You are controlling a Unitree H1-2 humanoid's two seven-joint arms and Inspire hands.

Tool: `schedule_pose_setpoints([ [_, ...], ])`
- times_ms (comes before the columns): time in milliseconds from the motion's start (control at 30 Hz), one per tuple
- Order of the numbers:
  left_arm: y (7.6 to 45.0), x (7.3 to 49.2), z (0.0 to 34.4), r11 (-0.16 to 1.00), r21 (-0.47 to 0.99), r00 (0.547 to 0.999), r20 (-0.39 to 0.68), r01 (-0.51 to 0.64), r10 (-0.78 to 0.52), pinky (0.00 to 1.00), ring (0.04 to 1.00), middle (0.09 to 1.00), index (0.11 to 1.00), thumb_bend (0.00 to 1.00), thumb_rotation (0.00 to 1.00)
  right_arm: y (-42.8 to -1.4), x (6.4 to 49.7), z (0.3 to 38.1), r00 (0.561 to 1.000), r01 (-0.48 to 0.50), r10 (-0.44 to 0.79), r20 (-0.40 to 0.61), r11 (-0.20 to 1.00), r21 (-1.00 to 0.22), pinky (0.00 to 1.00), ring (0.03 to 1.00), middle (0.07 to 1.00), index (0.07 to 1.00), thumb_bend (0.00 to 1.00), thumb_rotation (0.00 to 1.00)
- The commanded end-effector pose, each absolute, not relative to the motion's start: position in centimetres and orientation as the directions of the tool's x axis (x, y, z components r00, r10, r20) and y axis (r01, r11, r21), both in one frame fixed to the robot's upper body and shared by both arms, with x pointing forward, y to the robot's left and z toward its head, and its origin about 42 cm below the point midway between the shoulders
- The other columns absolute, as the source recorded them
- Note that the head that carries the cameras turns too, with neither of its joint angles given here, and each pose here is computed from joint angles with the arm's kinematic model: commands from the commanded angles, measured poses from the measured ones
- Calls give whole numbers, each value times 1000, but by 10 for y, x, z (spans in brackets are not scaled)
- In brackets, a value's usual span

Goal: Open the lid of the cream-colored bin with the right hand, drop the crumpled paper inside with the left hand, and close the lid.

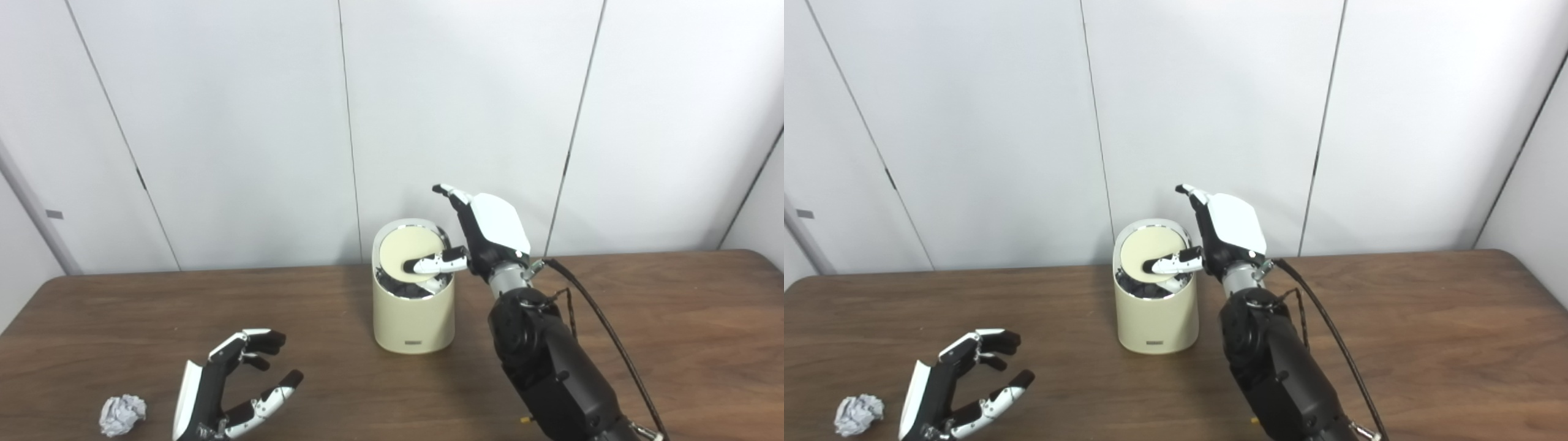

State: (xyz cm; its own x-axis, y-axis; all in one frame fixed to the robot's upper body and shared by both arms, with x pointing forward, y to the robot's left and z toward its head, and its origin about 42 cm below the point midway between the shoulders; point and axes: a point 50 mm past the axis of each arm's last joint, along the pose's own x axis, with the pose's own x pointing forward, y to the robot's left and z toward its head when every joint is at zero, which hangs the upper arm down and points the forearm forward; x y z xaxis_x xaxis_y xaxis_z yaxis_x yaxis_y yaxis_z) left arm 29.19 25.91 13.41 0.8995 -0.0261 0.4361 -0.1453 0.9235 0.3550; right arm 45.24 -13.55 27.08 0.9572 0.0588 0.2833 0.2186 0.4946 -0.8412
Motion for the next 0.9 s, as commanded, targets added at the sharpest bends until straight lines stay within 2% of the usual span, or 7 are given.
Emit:
schedule_pose_setpoints([
  [0,252,286,127,933,332,898,440,-141,-21,514,616,635,619,763,241,-144,456,272,957,237,49,286,437,-868,806,849,856,853,965,234],
  [267,253,287,127,932,334,897,442,-142,-22,511,614,634,617,761,246,-146,456,271,955,241,52,292,439,-866,787,831,844,843,967,211],
  [367,253,287,127,932,334,897,441,-140,-23,514,616,635,617,761,247,-145,455,271,957,234,45,287,465,-854,801,842,853,850,958,348],
  [433,254,287,127,931,336,896,442,-141,-24,513,613,632,615,752,235,-145,454,272,956,232,49,289,481,-846,815,858,865,855,942,527],
  [533,254,287,128,931,336,898,440,-139,-25,512,611,634,615,749,235,-144,453,273,955,224,57,290,499,-837,828,874,877,863,922,686],
  [733,255,286,129,932,336,898,439,-138,-25,510,611,634,615,748,228,-143,450,276,952,217,77,297,515,-829,836,883,880,868,868,861],
  [867,255,285,128,931,337,899,438,-138,-26,508,610,633,615,747,227,-144,448,276,951,215,81,299,522,-826,834,881,878,867,857,880],
])
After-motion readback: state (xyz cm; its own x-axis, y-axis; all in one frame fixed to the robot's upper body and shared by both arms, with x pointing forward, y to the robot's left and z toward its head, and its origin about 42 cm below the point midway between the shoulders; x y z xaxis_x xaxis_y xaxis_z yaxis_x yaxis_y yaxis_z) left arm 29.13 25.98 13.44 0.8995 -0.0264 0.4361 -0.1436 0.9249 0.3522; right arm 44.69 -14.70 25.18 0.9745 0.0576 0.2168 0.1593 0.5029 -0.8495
